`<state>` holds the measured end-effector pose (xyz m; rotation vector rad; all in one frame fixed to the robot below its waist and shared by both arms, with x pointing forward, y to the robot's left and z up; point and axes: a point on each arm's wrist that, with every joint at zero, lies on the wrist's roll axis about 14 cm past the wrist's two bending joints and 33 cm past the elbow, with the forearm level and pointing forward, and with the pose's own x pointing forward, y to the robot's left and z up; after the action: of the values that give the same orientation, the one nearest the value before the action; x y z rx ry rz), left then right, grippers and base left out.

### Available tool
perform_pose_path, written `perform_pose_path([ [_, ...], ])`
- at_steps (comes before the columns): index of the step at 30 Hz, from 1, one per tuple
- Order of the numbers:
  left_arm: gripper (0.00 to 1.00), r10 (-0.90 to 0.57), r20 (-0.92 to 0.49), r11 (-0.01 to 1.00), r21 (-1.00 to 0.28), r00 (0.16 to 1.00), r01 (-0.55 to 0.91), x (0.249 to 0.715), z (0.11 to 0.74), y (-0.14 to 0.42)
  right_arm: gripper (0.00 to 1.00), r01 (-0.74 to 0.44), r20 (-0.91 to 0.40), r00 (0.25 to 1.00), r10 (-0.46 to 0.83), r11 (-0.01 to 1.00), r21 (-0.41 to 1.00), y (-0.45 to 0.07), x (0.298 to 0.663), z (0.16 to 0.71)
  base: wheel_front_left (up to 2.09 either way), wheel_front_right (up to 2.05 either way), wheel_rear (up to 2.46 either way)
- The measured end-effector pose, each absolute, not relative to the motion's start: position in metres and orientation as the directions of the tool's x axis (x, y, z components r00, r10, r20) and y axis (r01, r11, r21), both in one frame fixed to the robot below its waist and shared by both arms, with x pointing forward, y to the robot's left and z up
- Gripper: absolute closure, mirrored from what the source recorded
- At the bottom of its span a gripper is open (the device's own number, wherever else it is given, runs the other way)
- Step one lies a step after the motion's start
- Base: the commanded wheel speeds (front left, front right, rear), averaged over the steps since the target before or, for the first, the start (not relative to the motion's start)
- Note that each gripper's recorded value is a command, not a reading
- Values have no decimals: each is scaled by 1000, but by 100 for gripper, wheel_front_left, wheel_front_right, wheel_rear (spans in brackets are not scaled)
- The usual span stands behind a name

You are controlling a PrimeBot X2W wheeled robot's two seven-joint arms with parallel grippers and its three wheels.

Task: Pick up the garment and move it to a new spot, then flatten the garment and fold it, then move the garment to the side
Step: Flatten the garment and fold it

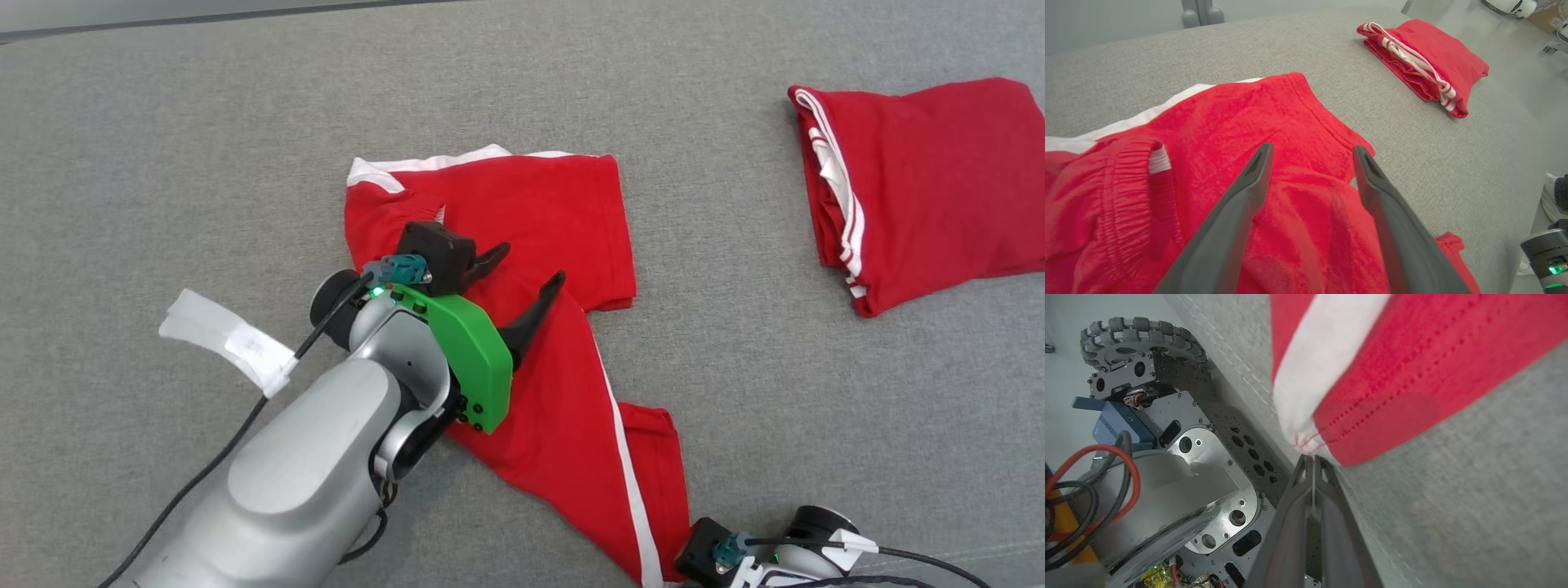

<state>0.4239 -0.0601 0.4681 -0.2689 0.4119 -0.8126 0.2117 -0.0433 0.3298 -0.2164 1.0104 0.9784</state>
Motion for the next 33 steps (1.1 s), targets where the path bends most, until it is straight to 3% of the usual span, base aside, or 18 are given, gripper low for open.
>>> perform_pose_path([
  [10, 0, -721, -524, 659, -318, 453, 681, 421, 397, -66, 100, -702, -773, 210, 599, 643, 307, -41, 216, 323, 0, 0, 0],
  [11, 56, -727, -532, 648, -321, 435, 691, 419, 395, -70, 100, -694, -772, 214, 598, 650, 311, -42, 217, 321, 0, 0, 0],
  [13, 100, -736, -532, 631, -315, 418, 709, 422, 395, -74, 100, -681, -769, 221, 599, 660, 318, -42, 217, 320, 0, 0, 0],
  [21, 100, -773, -495, 587, -317, 398, 745, 420, 411, -85, 100, -675, -760, 238, 604, 666, 318, -43, 221, 317, 0, 0, 0],
  [30, 100, -782, -205, 620, -357, 589, 699, 469, 508, -77, 100, -714, -750, 273, 603, 649, 263, -49, 235, 323, 0, 0, 0],
  [32, 100, -757, -116, 638, -346, 643, 688, 482, 534, -67, 100, -747, -725, 326, 606, 635, 195, -54, 254, 333, 0, 0, 0],
  [33, 100, -716, -28, 662, -347, 698, 665, 496, 558, -55, 100, -741, -637, 461, 618, 663, 106, -57, 296, 357, 0, 0, 0],
])
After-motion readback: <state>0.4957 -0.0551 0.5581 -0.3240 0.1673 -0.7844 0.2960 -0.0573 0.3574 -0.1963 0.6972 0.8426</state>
